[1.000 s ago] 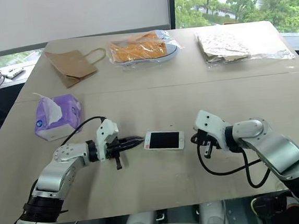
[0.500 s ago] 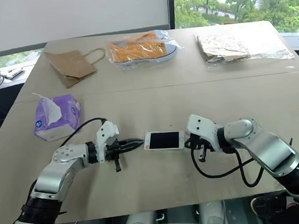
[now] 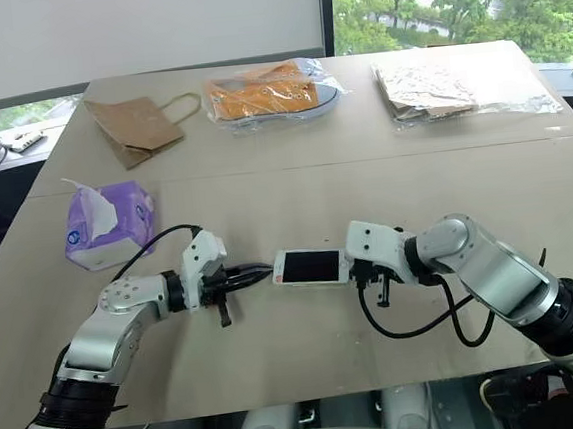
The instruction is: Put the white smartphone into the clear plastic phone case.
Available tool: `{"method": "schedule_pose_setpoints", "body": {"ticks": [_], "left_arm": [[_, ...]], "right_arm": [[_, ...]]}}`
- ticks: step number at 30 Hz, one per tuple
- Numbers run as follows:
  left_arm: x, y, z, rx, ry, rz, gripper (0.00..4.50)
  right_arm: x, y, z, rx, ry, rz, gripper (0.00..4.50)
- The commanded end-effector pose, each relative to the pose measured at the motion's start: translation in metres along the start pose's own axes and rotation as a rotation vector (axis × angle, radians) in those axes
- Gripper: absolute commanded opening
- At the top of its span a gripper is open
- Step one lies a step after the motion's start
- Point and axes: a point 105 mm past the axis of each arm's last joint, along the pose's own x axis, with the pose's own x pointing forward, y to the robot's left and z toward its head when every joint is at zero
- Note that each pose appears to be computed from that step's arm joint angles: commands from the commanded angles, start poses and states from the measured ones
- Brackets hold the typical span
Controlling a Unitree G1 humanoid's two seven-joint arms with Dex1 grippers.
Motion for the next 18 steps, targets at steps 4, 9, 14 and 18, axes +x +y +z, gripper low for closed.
{"method": "schedule_pose_setpoints", "body": {"ticks": [4, 9, 14, 18], "left_arm": [[-0.006, -0.003, 0.022, -0.001, -0.131, -0.036, 0.1], [-0.006, -0.002, 0.038, -0.009, -0.202, -0.066, 0.1], [0.007, -0.01, 0.034, 0.01, -0.168, -0.121, 0.1], [0.019, -0.014, 0.028, 0.025, -0.129, -0.15, 0.1]], "right_arm": [[-0.013, -0.002, 0.005, -0.014, -0.051, -0.02, 0.0], [-0.033, -0.007, 0.006, 0.065, -0.112, -0.058, 0.0], [-0.039, -0.016, 0.012, 0.08, -0.147, -0.109, 0.0], [-0.029, -0.023, 0.022, 0.092, -0.197, -0.142, 0.0]]}}
